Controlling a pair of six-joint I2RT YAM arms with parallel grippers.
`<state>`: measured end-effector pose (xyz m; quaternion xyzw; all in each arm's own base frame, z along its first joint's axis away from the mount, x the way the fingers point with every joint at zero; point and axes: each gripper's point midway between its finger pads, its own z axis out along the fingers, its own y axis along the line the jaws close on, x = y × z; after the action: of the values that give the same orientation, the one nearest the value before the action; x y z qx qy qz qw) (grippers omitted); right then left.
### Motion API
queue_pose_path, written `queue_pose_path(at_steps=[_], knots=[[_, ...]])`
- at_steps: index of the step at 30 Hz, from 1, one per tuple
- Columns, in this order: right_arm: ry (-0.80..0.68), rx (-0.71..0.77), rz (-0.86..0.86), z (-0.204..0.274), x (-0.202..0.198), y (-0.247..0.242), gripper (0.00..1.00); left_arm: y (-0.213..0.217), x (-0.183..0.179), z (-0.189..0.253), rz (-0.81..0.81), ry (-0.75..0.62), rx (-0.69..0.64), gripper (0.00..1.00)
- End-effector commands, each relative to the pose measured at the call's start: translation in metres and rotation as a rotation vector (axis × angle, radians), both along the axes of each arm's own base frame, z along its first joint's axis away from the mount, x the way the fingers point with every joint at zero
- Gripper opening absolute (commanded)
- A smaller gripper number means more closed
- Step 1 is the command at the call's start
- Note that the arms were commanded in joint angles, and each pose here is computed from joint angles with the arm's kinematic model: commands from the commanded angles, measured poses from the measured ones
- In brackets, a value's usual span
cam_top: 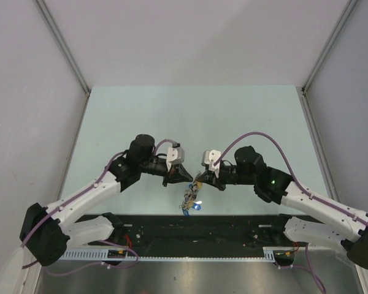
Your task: Put the keys on the keyring
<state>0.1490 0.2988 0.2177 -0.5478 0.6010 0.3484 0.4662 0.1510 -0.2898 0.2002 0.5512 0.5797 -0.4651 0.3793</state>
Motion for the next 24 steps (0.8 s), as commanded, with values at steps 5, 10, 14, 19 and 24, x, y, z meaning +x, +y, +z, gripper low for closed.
queue_pose_path(at_steps=[5,10,14,19,24], knots=[[-0.022,0.026,-0.026,0.016,-0.001,-0.001,0.00,0.004,0.015,0.047,0.164,-0.042,-0.199,0.00],[-0.021,0.031,-0.011,0.014,-0.007,0.002,0.00,0.004,0.014,0.054,0.183,-0.033,-0.246,0.01],[-0.018,0.049,-0.006,0.014,-0.010,0.007,0.00,0.004,0.013,0.056,0.197,-0.010,-0.290,0.00],[-0.024,0.102,-0.016,0.014,-0.011,0.015,0.00,0.003,0.012,0.059,0.204,-0.012,-0.318,0.00],[-0.031,0.182,-0.037,0.022,-0.009,0.023,0.00,0.006,0.011,0.060,0.229,-0.011,-0.341,0.00]])
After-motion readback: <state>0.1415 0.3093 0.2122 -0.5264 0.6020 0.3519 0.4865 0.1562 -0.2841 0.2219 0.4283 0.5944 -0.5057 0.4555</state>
